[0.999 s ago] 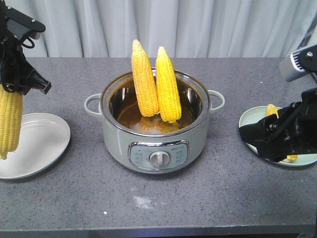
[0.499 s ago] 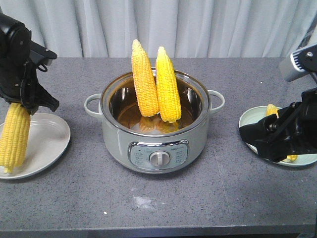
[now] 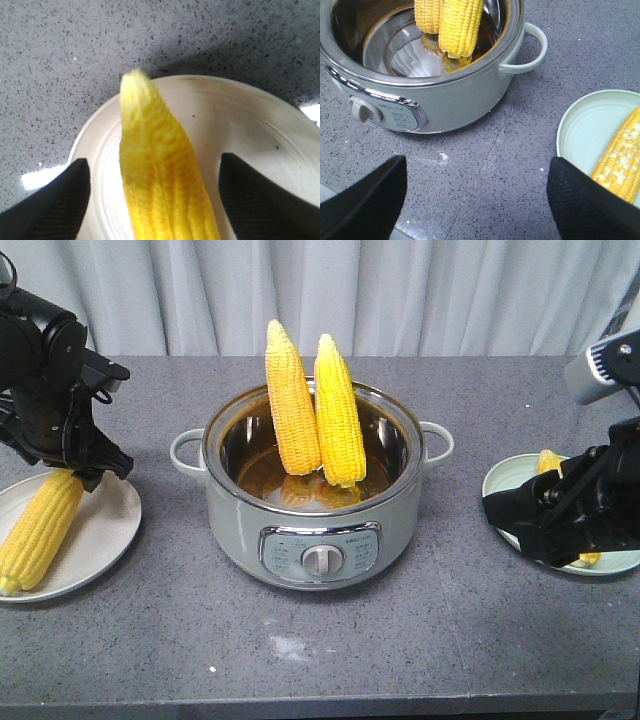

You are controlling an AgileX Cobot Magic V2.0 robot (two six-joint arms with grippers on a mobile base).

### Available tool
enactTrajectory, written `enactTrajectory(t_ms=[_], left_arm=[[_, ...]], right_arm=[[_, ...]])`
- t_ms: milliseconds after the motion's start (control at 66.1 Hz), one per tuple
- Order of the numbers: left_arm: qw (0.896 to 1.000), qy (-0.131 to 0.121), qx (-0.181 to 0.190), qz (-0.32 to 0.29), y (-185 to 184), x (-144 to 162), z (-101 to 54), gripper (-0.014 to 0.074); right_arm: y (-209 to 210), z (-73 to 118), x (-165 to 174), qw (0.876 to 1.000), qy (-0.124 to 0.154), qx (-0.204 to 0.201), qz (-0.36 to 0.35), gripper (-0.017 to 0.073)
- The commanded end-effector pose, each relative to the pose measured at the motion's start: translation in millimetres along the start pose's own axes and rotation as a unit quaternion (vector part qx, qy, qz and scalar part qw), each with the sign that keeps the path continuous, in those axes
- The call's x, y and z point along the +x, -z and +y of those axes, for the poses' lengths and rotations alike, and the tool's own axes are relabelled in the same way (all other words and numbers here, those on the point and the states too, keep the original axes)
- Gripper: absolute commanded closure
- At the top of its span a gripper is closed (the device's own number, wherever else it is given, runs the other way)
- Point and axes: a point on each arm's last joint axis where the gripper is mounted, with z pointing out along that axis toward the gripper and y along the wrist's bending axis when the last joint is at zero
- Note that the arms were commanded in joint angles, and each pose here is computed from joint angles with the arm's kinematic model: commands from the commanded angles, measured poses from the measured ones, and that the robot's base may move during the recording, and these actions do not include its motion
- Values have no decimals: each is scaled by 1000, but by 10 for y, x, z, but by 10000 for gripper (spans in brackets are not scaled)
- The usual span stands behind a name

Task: Distribute corn equally
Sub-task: 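Lower the cob onto the white plate with the left gripper, then open the left gripper and raise it off the cob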

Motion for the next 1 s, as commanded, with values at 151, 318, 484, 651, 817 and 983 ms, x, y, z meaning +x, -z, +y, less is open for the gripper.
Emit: enactTrajectory(t_ms=[151,318,484,651,817,983], left_arm=[[995,31,1,-97,434,-28,125,39],[978,80,86,-174,810,19,76,39],[954,82,128,-257,1142,199,-6,39],[942,71,141,-295,1302,490,-84,39],[922,68,163,-344,1535,836,-103,39],[892,50,197,-402,1740,1193,-169,39]], right_arm=[[103,-2,-104,999,7,5,-46,-3],[103,-2,-104,999,7,5,-46,-3],[103,-2,-104,999,7,5,-46,-3],[103,-2,-104,999,7,5,-46,-3],[103,-2,-104,999,7,5,-46,-3],[103,-2,-104,999,7,5,-46,-3]])
